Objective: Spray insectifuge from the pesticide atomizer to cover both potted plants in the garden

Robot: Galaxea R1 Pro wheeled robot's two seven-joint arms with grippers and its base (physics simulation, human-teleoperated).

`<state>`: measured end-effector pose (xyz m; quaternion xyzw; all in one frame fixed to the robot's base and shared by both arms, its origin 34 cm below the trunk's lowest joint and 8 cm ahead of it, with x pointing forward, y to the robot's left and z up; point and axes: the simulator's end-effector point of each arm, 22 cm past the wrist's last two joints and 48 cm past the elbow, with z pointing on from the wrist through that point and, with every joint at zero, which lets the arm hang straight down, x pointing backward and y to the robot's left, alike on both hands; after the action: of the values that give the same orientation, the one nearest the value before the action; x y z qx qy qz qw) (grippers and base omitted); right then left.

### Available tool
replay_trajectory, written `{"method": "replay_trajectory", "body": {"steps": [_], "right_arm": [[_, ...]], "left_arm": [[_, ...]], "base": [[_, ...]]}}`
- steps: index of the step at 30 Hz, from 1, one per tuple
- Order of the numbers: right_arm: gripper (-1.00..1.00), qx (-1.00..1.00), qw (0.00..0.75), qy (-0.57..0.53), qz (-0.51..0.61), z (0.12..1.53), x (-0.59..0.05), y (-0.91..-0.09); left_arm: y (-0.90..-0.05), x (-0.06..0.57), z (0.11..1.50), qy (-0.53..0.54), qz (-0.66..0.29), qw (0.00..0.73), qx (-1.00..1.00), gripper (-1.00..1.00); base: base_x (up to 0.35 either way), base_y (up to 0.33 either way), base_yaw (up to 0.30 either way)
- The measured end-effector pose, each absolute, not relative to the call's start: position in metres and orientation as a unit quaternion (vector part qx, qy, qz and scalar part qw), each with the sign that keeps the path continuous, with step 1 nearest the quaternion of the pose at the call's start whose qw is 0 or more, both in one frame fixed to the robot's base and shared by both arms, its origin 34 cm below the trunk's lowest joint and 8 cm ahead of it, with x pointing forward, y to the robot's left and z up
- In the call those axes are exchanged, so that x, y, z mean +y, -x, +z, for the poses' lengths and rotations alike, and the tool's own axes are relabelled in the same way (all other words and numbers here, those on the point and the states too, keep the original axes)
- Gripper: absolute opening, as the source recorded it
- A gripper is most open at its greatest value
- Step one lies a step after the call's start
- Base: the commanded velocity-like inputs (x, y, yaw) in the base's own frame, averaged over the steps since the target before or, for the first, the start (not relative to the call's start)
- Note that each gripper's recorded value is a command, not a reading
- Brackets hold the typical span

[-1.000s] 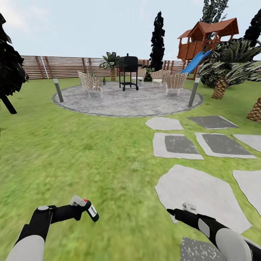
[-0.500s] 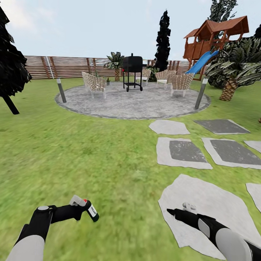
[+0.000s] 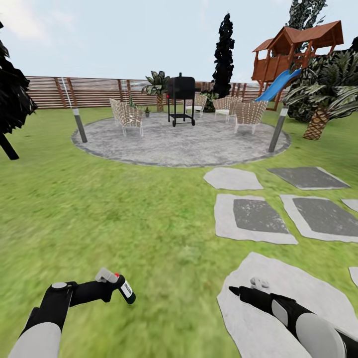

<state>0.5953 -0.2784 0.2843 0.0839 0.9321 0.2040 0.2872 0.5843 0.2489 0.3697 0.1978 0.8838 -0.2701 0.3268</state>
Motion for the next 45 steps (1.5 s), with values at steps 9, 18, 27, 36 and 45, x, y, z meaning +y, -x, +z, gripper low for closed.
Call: {"method": "replay_trajectory", "body": {"steps": [9, 18, 27, 36, 45], "right_arm": [[1.00, 0.932, 0.288, -0.084, 0.204, 0.2845, -0.2784, -0.5955], [1.00, 0.931, 0.290, -0.083, 0.204, 0.2869, -0.2784, -0.5966], [1.00, 0.931, 0.291, -0.083, 0.204, 0.2887, -0.2784, -0.5972], [1.00, 0.931, 0.292, -0.083, 0.204, 0.2888, -0.2783, -0.5976], [1.00, 0.931, 0.291, -0.083, 0.204, 0.2886, -0.2784, -0.5972]], "left_arm": [[-0.5842, 0.2491, 0.3697, -0.197, -0.270, 0.327, 0.884, -1.00], [-0.5851, 0.2492, 0.3722, -0.198, -0.269, 0.329, 0.883, -1.00], [-0.5855, 0.2483, 0.3739, -0.199, -0.270, 0.331, 0.882, -1.00], [-0.5857, 0.2482, 0.3743, -0.199, -0.270, 0.331, 0.882, -1.00], [-0.5856, 0.2485, 0.3741, -0.199, -0.269, 0.331, 0.882, -1.00]], "base": [[0.333, -0.071, 0.000], [0.333, -0.071, 0.000], [0.333, -0.071, 0.000], [0.333, -0.071, 0.097], [0.333, -0.071, 0.013]]}}
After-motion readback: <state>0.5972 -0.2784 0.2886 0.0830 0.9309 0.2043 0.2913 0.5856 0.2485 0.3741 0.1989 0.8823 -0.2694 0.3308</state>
